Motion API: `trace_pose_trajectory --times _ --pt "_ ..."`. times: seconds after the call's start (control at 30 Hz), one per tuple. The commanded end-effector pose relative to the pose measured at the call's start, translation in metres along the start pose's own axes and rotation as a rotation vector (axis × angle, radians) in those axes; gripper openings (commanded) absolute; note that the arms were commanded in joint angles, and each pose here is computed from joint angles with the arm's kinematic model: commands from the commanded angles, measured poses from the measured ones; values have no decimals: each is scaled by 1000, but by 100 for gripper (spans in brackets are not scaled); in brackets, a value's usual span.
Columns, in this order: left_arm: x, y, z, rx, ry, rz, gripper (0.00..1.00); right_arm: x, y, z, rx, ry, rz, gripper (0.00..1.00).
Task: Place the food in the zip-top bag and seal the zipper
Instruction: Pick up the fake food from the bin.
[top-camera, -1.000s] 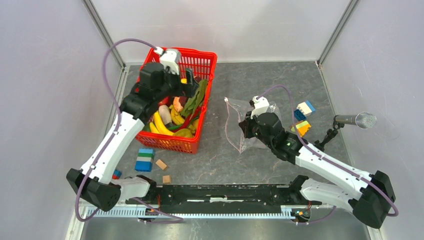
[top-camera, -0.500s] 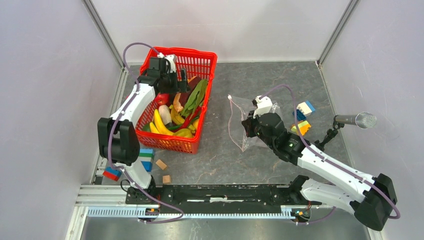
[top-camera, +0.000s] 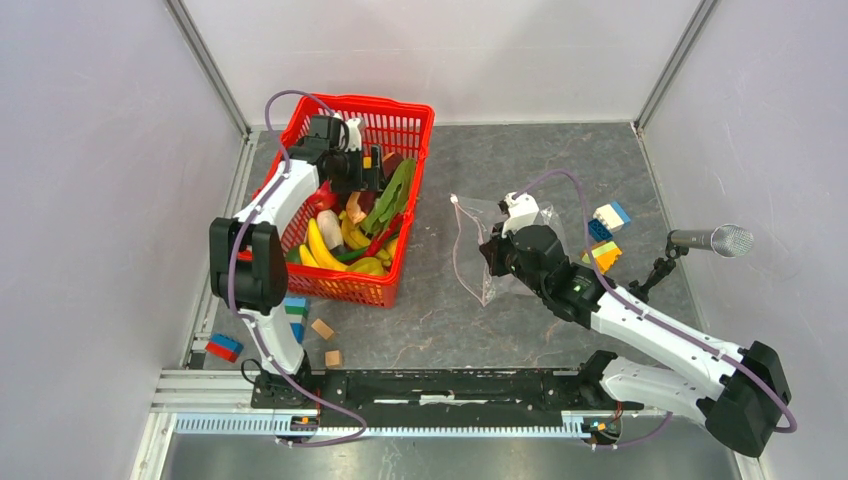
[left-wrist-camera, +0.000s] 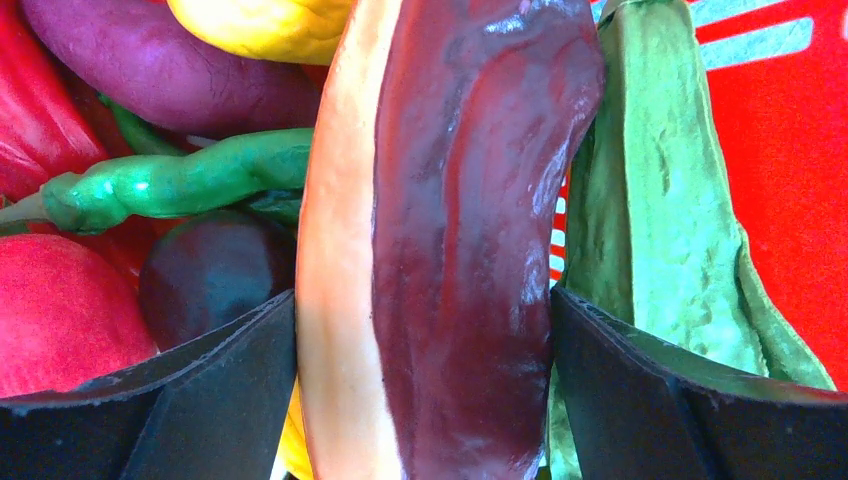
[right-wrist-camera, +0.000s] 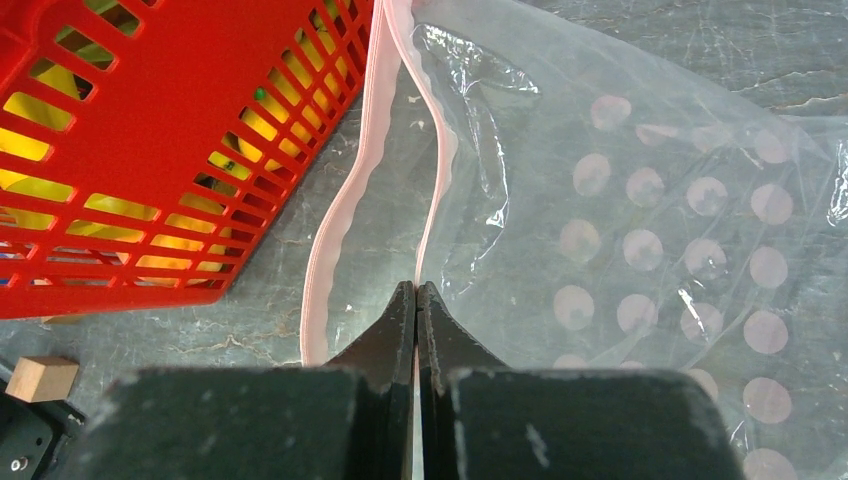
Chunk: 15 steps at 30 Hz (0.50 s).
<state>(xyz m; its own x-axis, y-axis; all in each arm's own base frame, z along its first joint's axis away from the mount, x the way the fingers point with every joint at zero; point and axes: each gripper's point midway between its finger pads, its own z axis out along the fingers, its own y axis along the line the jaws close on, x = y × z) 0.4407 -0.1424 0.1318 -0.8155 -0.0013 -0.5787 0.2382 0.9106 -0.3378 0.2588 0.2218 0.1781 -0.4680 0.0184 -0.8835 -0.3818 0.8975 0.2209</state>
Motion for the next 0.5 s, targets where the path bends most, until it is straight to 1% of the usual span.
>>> trace_pose_trajectory --times 0.0,0.07,0.13,0.17,0.2,0.23,0.33,0.4,0.47 --pt "19 -9 -7 40 91 29 89 -9 9 1 -38 -28 -2 0" --pt "17 -12 -12 49 80 30 77 -8 9 0 -43 -25 -3 0" --pt "14 -14 -17 49 66 33 68 -9 9 0 -42 -26 -3 0" --pt "12 -15 -21 50 57 38 61 -9 9 -1 -43 -27 -4 0" --pt "10 -17 -25 50 46 42 57 -9 9 -1 -43 -29 -2 0" --pt "8 -17 -28 44 36 45 56 -9 9 -2 -43 -30 2 0" --pt "-1 -17 -40 18 -3 59 45 -10 10 -3 -51 -33 5 0" --pt "-7 -16 -49 -6 -35 70 33 -11 12 -3 -57 -36 7 0" --pt "-13 -15 -60 -32 -69 79 32 -12 12 -4 -59 -39 10 0"
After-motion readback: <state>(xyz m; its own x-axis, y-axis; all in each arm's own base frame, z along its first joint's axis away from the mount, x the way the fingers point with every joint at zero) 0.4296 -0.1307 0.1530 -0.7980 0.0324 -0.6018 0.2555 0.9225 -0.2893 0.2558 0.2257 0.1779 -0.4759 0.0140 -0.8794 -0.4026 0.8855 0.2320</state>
